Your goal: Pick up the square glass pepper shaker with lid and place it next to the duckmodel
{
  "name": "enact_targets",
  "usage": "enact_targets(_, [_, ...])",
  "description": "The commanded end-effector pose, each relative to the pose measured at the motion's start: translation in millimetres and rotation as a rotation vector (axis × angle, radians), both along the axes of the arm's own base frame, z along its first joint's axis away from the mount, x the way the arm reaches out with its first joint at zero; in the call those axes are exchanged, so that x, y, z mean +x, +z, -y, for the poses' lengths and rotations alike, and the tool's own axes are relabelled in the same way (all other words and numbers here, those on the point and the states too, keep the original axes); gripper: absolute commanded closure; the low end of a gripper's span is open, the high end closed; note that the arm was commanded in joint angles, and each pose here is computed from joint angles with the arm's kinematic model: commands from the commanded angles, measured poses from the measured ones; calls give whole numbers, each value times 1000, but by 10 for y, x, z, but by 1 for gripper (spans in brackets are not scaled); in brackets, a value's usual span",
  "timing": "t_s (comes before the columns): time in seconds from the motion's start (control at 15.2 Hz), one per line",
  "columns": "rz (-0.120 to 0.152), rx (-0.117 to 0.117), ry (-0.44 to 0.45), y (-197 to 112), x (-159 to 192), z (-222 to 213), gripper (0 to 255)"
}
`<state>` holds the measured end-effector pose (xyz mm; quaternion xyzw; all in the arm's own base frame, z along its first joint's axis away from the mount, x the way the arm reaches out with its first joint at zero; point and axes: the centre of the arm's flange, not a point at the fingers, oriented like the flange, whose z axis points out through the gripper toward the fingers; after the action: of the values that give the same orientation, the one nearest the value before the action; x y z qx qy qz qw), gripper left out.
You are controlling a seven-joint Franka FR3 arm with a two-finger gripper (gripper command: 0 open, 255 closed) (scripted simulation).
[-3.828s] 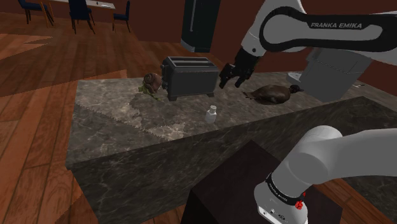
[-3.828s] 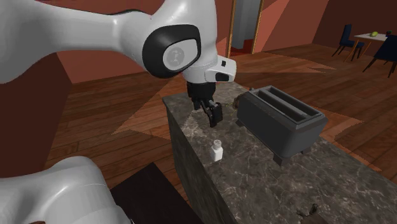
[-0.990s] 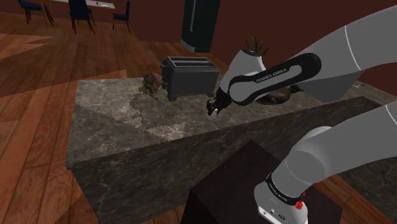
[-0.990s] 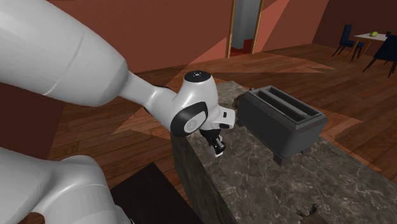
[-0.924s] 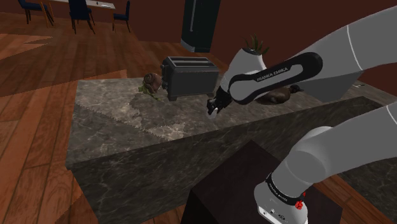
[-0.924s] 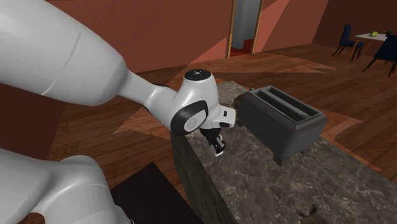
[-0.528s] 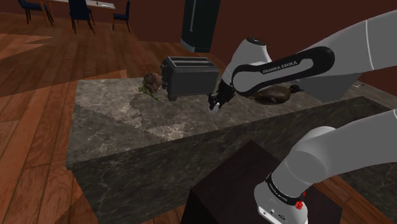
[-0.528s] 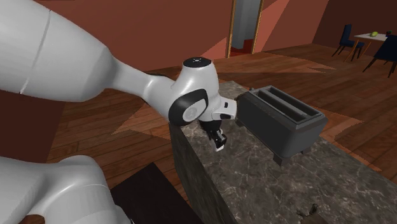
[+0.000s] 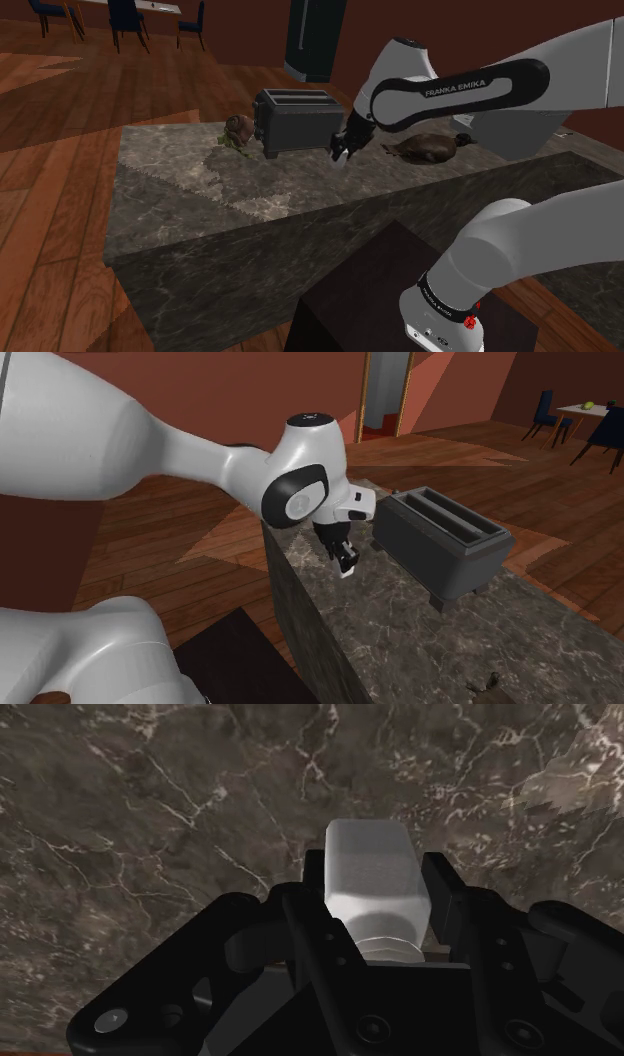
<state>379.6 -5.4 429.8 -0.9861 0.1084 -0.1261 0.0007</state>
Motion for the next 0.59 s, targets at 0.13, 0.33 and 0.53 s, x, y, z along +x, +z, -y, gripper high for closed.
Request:
enact_targets(0.13, [0,0,0,208,-8,-3,255])
enact_targets(0.33, [0,0,0,366,-8,-3,255])
enact_targets(0.53, [0,0,0,525,-8,-3,255])
